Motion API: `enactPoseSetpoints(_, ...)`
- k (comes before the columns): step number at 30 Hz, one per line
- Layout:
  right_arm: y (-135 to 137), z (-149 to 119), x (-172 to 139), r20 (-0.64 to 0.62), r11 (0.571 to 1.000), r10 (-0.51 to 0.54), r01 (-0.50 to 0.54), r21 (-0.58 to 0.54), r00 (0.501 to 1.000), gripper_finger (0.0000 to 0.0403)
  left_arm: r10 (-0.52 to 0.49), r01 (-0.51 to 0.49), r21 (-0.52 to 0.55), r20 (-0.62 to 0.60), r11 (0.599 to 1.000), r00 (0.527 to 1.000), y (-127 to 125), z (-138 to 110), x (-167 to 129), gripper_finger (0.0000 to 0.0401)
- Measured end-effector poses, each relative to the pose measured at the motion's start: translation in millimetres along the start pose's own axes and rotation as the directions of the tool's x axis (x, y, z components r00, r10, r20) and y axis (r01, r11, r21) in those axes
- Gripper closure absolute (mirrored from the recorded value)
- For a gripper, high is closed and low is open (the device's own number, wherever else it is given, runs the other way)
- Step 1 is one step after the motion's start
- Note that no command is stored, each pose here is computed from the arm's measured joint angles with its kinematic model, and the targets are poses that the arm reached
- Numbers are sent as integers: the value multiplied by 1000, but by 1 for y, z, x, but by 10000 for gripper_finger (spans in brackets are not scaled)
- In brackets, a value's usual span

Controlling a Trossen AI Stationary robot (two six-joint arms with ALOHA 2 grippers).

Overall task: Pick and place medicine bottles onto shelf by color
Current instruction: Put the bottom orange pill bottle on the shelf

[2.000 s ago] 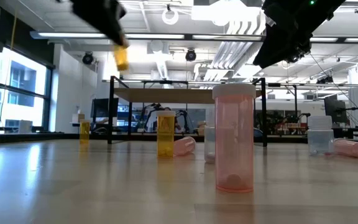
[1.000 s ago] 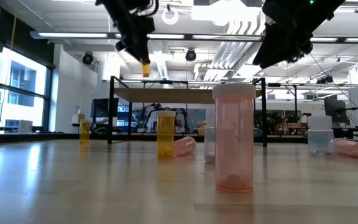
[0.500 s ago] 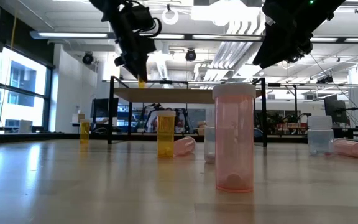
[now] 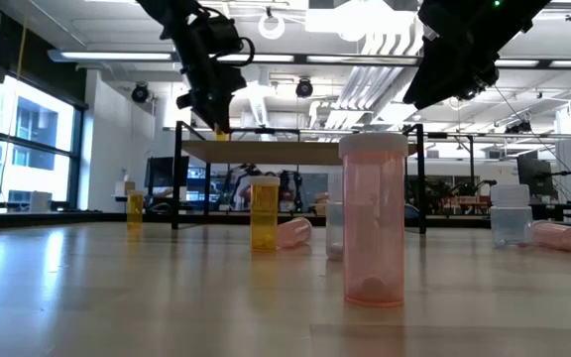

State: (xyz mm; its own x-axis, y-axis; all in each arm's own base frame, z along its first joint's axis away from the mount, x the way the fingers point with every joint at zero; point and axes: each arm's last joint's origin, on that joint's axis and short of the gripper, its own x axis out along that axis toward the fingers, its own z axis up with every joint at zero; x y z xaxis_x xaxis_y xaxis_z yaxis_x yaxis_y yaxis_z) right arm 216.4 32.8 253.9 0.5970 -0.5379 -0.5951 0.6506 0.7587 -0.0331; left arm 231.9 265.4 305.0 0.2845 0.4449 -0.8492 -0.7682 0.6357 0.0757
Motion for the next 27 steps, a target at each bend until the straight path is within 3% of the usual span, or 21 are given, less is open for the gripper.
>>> enactPoseSetpoints(16,0,0,0,-1,1000,1,-1,-2,1000,225,-4,4,-5,-7,1000,1000,-1,1,5,285)
enactPoseSetpoints(27,0,0,0,-2,1000,2,-2,-2,1000,225,2,-2,-4,-11,1000,1000,-2,0,8,235)
